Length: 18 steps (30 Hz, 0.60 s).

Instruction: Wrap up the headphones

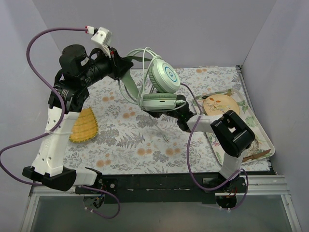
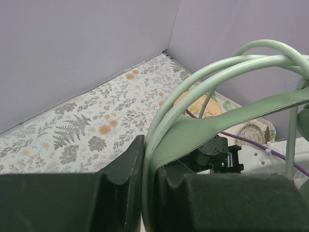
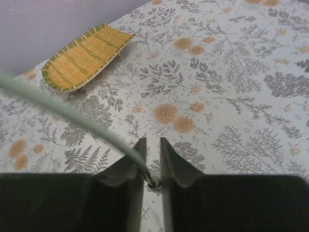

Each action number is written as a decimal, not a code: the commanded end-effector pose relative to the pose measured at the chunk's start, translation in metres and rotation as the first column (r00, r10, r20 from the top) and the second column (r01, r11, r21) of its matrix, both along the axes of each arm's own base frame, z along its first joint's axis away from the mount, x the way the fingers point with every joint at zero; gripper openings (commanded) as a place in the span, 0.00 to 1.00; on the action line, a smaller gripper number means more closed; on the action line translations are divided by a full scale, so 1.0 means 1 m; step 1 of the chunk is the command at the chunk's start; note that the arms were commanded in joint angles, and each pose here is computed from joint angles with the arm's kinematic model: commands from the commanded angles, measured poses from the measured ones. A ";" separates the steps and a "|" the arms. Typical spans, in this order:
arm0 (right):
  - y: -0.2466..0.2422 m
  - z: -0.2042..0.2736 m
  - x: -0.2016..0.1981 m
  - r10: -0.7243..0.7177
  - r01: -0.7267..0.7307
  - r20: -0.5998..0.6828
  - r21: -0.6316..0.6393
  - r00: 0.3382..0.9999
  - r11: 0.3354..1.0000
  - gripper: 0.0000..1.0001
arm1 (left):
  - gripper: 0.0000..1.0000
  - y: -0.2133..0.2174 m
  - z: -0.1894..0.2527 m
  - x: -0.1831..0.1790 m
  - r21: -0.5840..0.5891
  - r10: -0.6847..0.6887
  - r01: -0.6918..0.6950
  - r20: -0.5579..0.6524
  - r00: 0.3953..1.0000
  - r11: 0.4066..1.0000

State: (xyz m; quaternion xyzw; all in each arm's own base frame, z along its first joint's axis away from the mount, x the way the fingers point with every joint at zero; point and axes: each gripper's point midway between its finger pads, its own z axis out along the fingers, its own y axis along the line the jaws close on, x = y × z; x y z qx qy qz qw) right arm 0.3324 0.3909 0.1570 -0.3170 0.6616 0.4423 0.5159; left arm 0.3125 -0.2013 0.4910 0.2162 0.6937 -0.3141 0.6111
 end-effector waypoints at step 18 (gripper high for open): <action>0.031 -0.050 -0.131 0.174 -0.235 -0.166 -0.498 0.971 0.835 0.01 | 0.00 0.186 -0.045 0.133 -0.134 0.795 -0.786 0.023 0.606 0.603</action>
